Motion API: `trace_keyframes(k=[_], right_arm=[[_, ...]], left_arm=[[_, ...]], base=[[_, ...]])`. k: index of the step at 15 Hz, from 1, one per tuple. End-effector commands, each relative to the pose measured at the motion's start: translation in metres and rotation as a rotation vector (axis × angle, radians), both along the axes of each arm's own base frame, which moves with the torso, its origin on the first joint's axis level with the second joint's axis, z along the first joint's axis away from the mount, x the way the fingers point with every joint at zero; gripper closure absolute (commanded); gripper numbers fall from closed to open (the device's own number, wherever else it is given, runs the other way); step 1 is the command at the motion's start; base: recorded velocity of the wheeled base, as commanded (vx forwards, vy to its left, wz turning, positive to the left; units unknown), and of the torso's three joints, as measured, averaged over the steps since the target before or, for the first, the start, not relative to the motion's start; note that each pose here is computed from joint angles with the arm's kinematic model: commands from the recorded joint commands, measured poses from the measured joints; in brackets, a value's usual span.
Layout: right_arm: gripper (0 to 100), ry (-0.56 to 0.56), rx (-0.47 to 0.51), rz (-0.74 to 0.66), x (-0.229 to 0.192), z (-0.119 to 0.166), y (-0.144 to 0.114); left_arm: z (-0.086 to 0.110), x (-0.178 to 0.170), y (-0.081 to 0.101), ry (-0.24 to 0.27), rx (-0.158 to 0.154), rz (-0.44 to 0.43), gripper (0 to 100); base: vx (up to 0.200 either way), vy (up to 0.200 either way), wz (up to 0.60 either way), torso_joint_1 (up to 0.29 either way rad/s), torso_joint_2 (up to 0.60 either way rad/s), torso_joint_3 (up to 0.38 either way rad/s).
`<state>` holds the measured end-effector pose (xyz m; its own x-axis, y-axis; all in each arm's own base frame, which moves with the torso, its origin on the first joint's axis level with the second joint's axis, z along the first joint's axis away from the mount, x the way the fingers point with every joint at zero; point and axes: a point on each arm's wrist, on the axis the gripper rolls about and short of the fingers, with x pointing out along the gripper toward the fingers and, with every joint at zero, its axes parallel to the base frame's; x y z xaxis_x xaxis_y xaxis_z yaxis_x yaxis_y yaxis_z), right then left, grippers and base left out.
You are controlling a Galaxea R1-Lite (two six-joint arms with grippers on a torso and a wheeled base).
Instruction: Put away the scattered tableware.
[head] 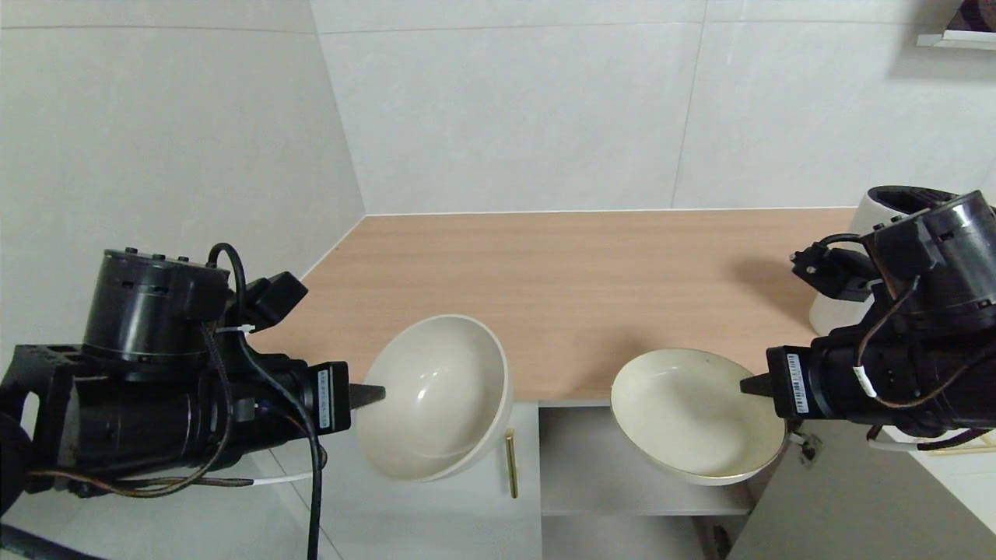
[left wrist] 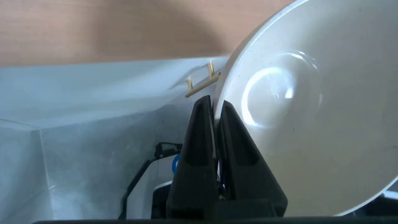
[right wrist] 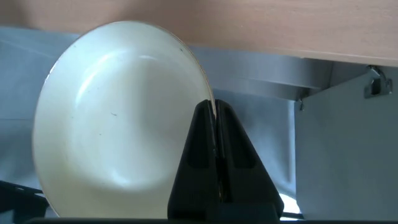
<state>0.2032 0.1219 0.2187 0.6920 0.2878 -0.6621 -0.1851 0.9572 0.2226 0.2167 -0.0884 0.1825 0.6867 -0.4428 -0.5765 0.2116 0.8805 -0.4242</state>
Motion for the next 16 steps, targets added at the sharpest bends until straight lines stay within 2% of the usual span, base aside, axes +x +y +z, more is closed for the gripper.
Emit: trace_keyframes(k=[1,2,12,14,16], right_arm=[[100,-0.001,-0.002,0.002,-0.002,0.0,-0.001],[100,0.002,-0.019,0.014,0.0,-0.003,0.0],[100,0.032,-0.039,0.014,0.003,-0.012,0.002],[100,0.037,-0.042,0.014,0.003,-0.013,0.002],[100,0.038,-0.043,0.014,0.003,-0.013,0.002]], left_arm=[[0.0,-0.001,0.0,0.001,0.0,-0.003,100],[0.0,-0.001,0.0,-0.001,-0.001,-0.003,100],[0.001,-0.002,0.0,-0.004,0.002,-0.005,100],[-0.003,-0.004,0.001,-0.011,0.034,-0.027,100],[-0.004,-0.004,0.001,-0.011,0.043,-0.033,100]], base=[[-0.2,0.0,0.0,0.002,0.0,0.007],[-0.2,0.0,0.0,-0.002,0.0,0.002],[0.0,0.0,0.0,0.0,0.0,0.0],[0.0,0.0,0.0,0.0,0.0,0.0],[0.0,0.0,0.0,-0.093,0.22,0.124]])
